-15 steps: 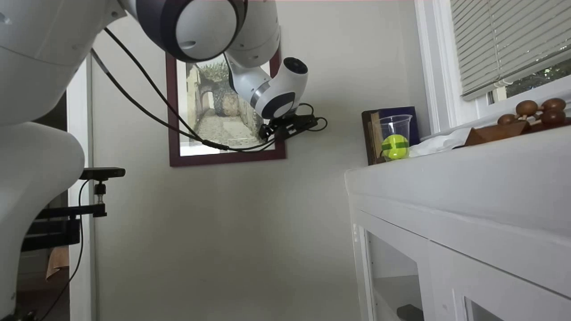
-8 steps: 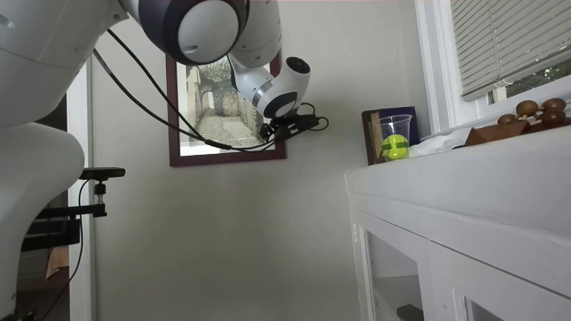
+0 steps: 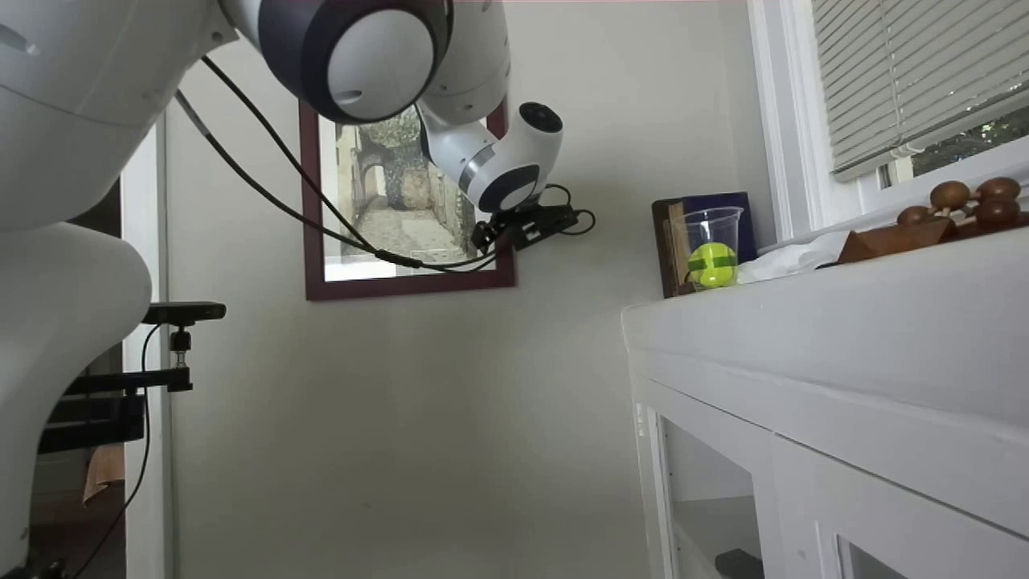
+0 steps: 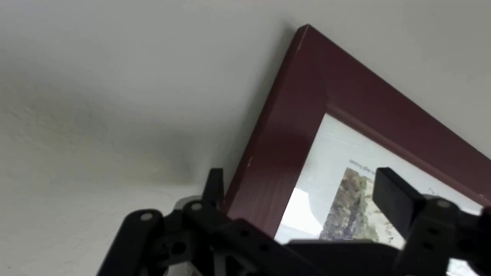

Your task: Make the painting straight

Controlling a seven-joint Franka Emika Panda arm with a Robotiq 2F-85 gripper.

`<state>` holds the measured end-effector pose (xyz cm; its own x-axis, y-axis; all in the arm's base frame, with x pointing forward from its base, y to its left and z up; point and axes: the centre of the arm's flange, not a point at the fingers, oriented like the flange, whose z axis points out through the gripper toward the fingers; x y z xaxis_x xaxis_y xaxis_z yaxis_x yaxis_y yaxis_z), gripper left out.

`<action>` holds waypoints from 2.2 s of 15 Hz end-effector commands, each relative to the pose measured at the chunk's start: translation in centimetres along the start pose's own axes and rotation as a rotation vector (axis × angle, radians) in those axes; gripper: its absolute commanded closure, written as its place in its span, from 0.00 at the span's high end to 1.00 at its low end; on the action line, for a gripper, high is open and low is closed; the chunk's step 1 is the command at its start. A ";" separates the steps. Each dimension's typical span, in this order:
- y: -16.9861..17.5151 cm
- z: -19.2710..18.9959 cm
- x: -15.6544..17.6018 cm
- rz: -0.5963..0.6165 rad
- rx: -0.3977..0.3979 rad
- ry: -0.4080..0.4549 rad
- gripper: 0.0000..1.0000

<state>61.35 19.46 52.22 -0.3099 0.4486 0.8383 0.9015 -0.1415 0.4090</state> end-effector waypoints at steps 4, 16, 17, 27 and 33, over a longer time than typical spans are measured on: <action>1.4 1.2 -0.3 -0.022 0.042 0.043 1.00; 1.4 1.8 0.0 -0.017 0.086 0.066 1.00; 1.3 1.9 0.1 -0.016 0.093 0.064 1.00; 1.6 3.1 1.1 -0.024 0.148 0.070 1.00; 1.7 3.1 1.0 -0.015 0.143 0.051 1.00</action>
<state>62.85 21.23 52.37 -0.3177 0.4270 0.8466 0.9314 -0.0269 0.3631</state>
